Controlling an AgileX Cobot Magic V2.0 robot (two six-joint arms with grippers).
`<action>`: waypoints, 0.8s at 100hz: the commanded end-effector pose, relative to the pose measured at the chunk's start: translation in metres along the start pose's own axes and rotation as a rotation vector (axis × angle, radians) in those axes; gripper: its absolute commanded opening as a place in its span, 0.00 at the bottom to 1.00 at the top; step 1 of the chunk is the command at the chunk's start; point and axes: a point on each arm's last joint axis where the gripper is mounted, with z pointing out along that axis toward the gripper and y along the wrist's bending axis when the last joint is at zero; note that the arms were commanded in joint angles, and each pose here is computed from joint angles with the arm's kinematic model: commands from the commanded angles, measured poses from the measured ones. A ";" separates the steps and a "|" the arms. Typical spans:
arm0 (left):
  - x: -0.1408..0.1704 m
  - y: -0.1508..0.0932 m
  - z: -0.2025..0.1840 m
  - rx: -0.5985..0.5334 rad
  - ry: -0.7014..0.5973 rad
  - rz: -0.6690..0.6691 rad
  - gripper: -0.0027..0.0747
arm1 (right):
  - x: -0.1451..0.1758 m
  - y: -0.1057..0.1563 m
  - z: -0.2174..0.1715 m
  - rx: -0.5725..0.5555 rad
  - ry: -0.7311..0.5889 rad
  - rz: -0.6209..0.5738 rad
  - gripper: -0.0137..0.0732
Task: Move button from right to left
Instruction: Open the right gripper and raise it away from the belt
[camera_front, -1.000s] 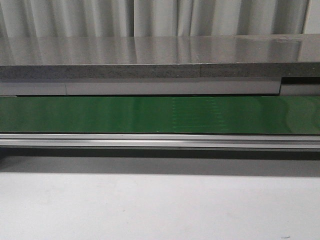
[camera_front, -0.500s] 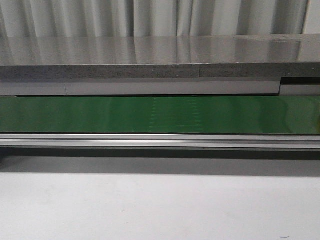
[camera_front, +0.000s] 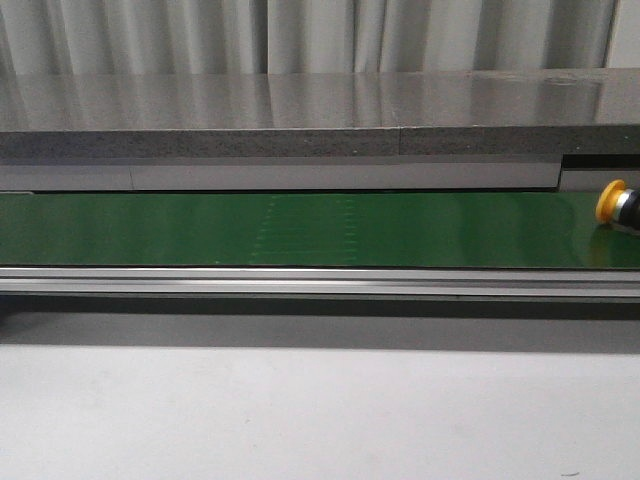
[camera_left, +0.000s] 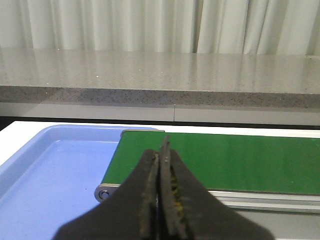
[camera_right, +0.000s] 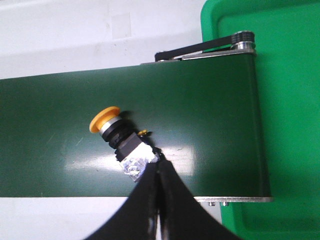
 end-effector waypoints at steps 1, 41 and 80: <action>0.005 0.001 -0.001 -0.007 -0.078 -0.013 0.01 | 0.002 0.009 -0.023 0.005 -0.181 -0.011 0.08; 0.005 0.001 -0.001 -0.007 -0.078 -0.013 0.01 | 0.059 0.045 -0.041 -0.070 -0.392 -0.140 0.08; 0.005 0.001 -0.001 -0.007 -0.078 -0.013 0.01 | 0.108 0.044 -0.045 -0.086 -0.547 -0.167 0.08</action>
